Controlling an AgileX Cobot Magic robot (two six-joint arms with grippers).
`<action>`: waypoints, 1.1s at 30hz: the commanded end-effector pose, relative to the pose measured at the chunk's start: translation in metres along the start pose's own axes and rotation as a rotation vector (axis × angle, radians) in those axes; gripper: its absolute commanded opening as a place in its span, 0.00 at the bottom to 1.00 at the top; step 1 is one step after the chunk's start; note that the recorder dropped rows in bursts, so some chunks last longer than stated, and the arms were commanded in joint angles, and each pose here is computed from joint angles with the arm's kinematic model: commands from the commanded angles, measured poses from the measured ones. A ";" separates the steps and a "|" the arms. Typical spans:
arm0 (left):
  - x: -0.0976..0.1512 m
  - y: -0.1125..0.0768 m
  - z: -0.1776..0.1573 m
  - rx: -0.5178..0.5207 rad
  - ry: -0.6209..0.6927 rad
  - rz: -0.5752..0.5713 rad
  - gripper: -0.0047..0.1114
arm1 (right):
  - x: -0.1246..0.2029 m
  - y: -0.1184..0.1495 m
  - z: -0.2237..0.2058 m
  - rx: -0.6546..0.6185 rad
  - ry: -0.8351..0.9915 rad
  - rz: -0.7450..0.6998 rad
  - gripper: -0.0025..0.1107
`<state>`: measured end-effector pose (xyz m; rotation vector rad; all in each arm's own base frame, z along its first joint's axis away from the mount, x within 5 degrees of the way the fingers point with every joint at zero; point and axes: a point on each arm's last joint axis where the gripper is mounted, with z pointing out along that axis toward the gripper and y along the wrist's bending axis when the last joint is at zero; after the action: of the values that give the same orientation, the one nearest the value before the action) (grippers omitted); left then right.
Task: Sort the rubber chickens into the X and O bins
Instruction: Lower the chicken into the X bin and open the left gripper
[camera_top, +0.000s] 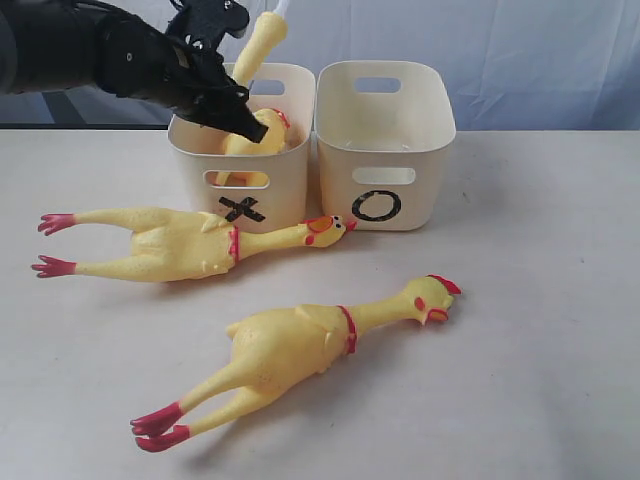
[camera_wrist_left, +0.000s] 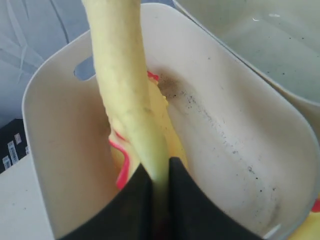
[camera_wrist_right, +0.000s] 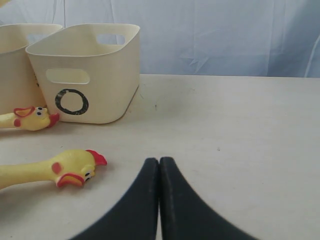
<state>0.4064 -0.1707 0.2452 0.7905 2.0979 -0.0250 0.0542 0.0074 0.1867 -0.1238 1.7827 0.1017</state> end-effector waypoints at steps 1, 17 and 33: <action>0.001 0.000 0.009 0.004 0.008 0.009 0.04 | 0.000 0.000 0.000 0.007 -0.012 -0.005 0.02; 0.022 0.014 0.026 -0.020 0.088 0.049 0.04 | 0.000 0.000 0.000 0.007 -0.012 -0.005 0.02; 0.024 0.018 0.026 -0.025 0.101 0.041 0.20 | 0.000 0.000 0.000 0.007 -0.012 -0.005 0.02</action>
<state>0.4226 -0.1513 0.2151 0.8431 2.1778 0.0653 0.0542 0.0074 0.1867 -0.1238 1.7827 0.1017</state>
